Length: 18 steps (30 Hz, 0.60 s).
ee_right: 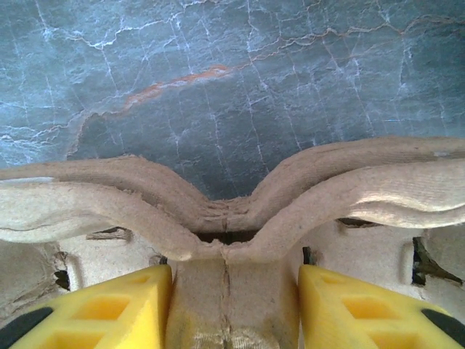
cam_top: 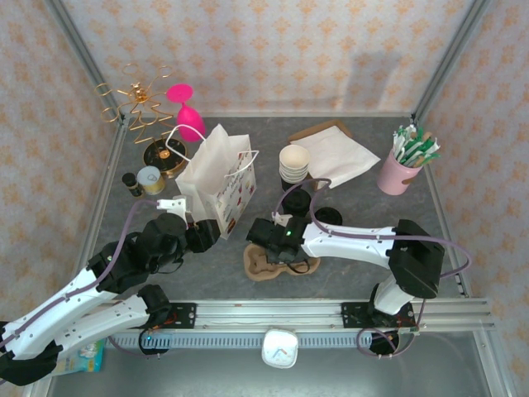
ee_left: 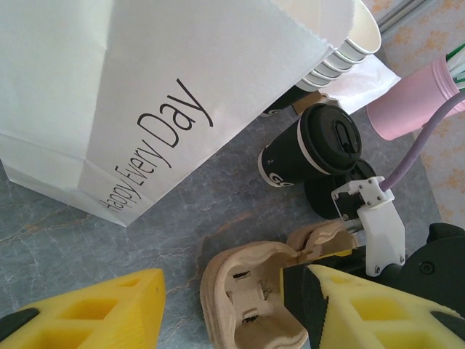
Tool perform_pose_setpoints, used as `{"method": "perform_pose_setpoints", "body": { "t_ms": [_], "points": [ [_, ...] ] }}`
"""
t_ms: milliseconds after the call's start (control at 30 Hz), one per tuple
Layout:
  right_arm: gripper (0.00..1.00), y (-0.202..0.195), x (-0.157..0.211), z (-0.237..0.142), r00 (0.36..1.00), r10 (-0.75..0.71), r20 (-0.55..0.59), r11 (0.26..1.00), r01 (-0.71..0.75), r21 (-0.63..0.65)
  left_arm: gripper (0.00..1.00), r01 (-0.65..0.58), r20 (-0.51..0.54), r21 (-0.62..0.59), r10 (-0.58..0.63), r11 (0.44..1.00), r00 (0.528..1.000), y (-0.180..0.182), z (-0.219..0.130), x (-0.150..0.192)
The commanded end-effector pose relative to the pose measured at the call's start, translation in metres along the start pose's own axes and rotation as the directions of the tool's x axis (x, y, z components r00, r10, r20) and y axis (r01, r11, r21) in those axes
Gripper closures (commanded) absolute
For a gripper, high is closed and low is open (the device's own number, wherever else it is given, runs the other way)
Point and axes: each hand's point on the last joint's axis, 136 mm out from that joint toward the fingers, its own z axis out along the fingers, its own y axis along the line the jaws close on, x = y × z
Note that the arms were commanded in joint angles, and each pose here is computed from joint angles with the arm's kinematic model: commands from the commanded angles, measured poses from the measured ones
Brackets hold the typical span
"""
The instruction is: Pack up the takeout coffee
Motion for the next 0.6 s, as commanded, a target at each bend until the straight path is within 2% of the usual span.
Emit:
{"method": "perform_pose_setpoints", "body": {
  "t_ms": [0,567],
  "points": [
    [0.53,-0.001,-0.007,-0.008,1.000,0.010,0.029,1.000,-0.011,0.025,0.45,0.009,0.019,-0.009,-0.009,1.000,1.000,0.004,0.001,-0.002],
    [0.54,0.005,-0.014,-0.028,1.000,-0.002,0.032,1.000,0.002,-0.010,0.45,0.007,0.022,-0.015,-0.006,1.000,1.000,0.003,-0.002,-0.005]
  ]
}}
